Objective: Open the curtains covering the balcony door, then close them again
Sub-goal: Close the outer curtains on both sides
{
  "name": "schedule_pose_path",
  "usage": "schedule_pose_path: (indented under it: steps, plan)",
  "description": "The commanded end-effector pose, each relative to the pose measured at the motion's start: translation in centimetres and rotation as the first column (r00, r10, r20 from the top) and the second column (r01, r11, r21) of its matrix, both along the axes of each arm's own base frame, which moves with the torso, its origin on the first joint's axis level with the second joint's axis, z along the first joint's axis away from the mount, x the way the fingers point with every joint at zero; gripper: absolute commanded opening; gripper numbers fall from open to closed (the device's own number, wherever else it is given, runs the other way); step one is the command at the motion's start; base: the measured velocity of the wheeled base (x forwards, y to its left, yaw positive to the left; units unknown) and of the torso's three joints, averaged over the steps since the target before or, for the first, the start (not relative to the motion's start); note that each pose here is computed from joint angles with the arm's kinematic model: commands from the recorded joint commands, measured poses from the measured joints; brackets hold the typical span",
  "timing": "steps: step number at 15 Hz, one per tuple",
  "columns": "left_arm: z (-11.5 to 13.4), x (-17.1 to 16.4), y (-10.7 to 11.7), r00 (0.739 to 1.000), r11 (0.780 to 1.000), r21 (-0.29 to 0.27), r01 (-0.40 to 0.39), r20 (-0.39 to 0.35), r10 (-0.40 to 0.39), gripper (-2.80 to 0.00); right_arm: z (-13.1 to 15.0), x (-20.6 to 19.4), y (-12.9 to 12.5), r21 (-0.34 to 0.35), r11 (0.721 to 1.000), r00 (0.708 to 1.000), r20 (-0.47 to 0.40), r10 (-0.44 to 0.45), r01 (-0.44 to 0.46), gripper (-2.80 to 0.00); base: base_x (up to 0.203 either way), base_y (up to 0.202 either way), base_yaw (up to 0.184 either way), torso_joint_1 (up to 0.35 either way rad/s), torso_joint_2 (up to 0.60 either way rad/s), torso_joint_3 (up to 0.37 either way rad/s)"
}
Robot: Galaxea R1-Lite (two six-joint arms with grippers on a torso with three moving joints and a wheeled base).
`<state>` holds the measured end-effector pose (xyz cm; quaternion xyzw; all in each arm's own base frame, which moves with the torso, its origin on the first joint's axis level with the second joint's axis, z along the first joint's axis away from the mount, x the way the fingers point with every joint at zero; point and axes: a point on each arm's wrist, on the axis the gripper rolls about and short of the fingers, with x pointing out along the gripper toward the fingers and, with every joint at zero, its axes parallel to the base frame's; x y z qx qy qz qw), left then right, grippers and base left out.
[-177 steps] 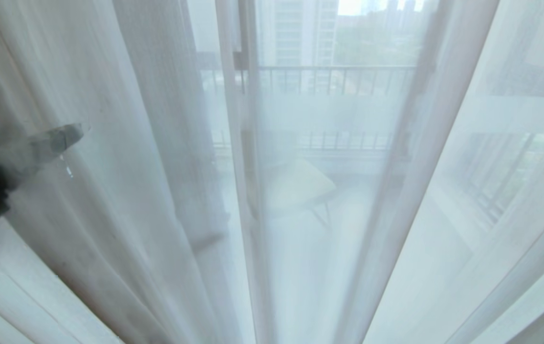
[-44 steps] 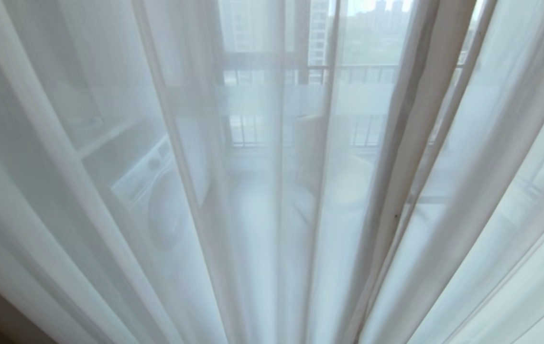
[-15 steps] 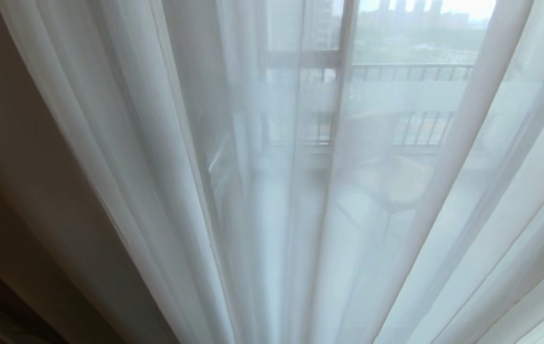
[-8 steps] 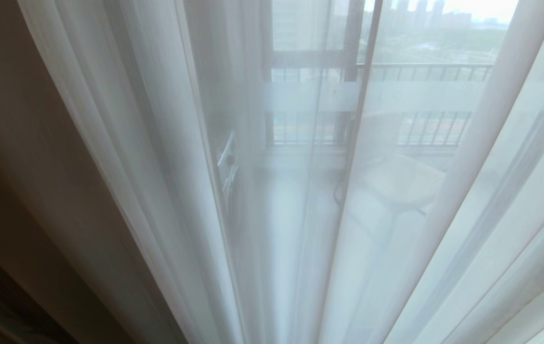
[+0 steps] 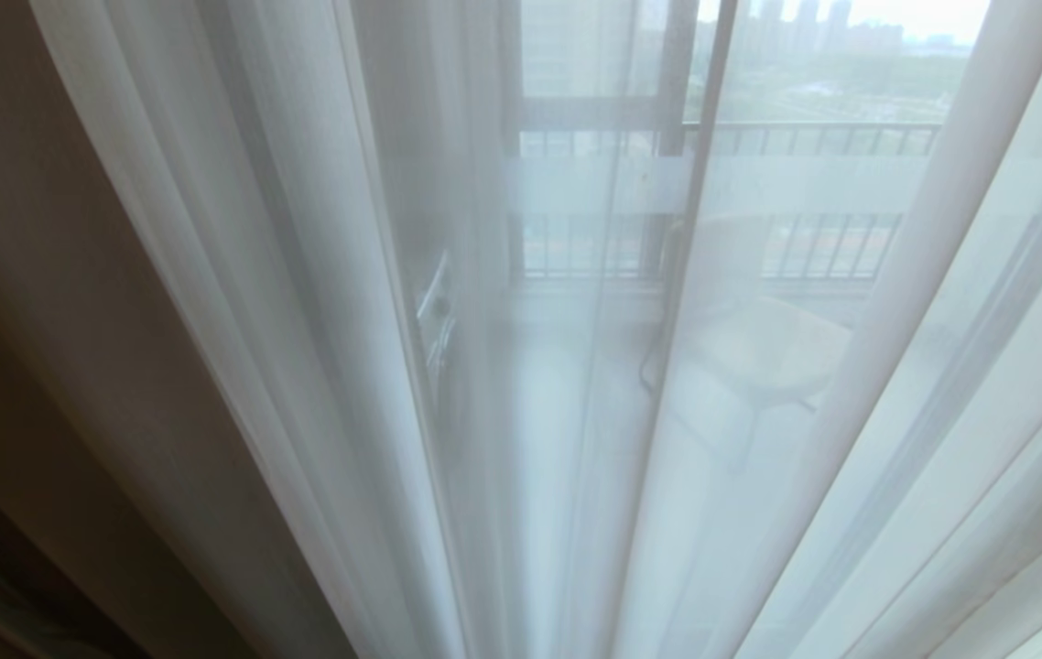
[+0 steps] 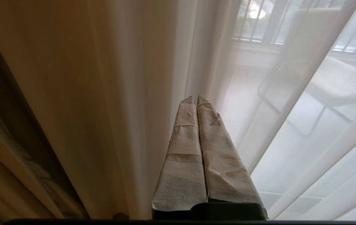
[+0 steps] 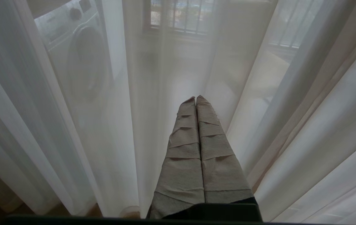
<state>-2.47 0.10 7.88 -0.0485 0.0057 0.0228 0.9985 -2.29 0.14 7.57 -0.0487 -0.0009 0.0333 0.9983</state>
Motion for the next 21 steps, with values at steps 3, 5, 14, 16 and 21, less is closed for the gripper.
schedule_pose_path:
  steps: [3,5,14,16,21]
  plan:
    - [0.00,-0.01,0.00,1.000,1.000,-0.001,-0.001,0.001,0.001,-2.80,-0.01,0.00,0.00,-0.001,1.000,1.000,0.000,0.001,-0.001,-2.80,0.000,0.000,0.000,0.000,0.00,0.000]
    - [0.00,-0.01,0.00,1.000,1.000,-0.001,-0.001,0.001,0.001,-2.80,-0.01,0.00,0.00,-0.001,1.000,1.000,0.000,0.001,-0.001,-2.80,0.000,0.000,0.000,0.000,0.00,0.000]
    - [0.00,-0.01,0.00,1.000,1.000,-0.001,-0.001,0.001,0.001,-2.80,-0.01,0.00,0.00,-0.001,1.000,1.000,0.000,0.000,0.000,-2.80,0.000,0.000,0.000,0.000,0.00,0.000]
    - [0.04,-0.02,0.00,1.000,1.000,-0.001,0.001,0.003,-0.001,-2.80,-0.01,0.00,0.00,-0.001,1.000,1.000,0.000,0.001,-0.001,-2.80,0.000,0.000,0.000,0.000,0.00,0.000]
    - [0.04,-0.02,0.00,1.000,1.000,-0.001,-0.001,0.003,0.001,-2.80,-0.01,0.00,0.00,-0.001,1.000,1.000,0.000,0.001,-0.001,-2.80,0.000,0.000,0.000,0.000,0.00,0.000]
